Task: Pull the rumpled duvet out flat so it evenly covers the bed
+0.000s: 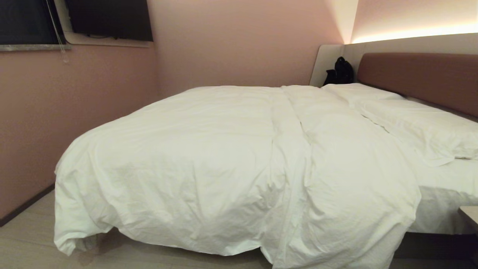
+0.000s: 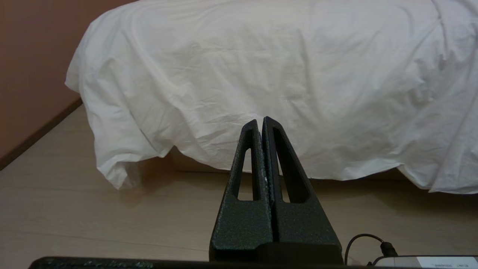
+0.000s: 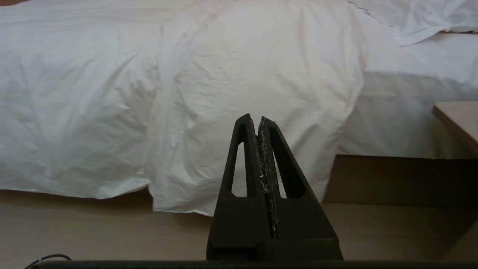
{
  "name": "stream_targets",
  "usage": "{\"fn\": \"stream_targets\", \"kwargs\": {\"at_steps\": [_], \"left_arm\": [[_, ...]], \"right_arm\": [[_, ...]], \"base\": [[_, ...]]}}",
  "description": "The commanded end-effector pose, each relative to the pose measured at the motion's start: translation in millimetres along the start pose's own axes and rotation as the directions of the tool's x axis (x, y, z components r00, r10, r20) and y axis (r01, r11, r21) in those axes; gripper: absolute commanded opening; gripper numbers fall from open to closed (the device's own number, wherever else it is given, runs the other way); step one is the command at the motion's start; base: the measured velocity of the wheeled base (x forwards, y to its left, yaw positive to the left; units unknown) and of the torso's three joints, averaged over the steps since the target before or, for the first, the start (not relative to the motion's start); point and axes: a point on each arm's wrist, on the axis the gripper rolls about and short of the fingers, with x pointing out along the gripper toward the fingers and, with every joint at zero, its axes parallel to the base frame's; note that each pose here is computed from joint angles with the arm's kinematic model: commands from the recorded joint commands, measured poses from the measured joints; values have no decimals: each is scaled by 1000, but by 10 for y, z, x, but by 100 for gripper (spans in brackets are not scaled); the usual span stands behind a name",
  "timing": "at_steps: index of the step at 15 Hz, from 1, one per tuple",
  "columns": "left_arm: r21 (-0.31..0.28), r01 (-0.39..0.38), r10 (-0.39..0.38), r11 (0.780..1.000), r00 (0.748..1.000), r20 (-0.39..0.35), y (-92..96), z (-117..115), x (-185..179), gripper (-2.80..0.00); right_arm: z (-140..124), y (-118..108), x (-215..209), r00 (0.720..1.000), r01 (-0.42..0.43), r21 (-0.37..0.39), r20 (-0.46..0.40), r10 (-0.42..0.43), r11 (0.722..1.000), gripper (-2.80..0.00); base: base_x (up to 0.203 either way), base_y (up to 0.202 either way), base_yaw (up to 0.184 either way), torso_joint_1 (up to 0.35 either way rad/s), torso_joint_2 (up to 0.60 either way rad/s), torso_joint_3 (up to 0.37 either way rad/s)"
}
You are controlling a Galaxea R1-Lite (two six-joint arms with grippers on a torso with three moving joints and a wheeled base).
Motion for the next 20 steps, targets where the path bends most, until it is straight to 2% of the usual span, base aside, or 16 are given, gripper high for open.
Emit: {"fn": "stream_targets", "kwargs": {"at_steps": [1,20], "left_arm": [[0,0,0,1000,1000,1,0,1,0,-280],[1,0,0,1000,1000,-1,0,0,0,-280]], "right_arm": [[1,0,0,1000,0,0,1,0,1000,-280],[1,0,0,1000,0,0,1,0,1000,-280]], "base": [[0,196,-2,2,2,5],[0,195,0,2,2,3]]}}
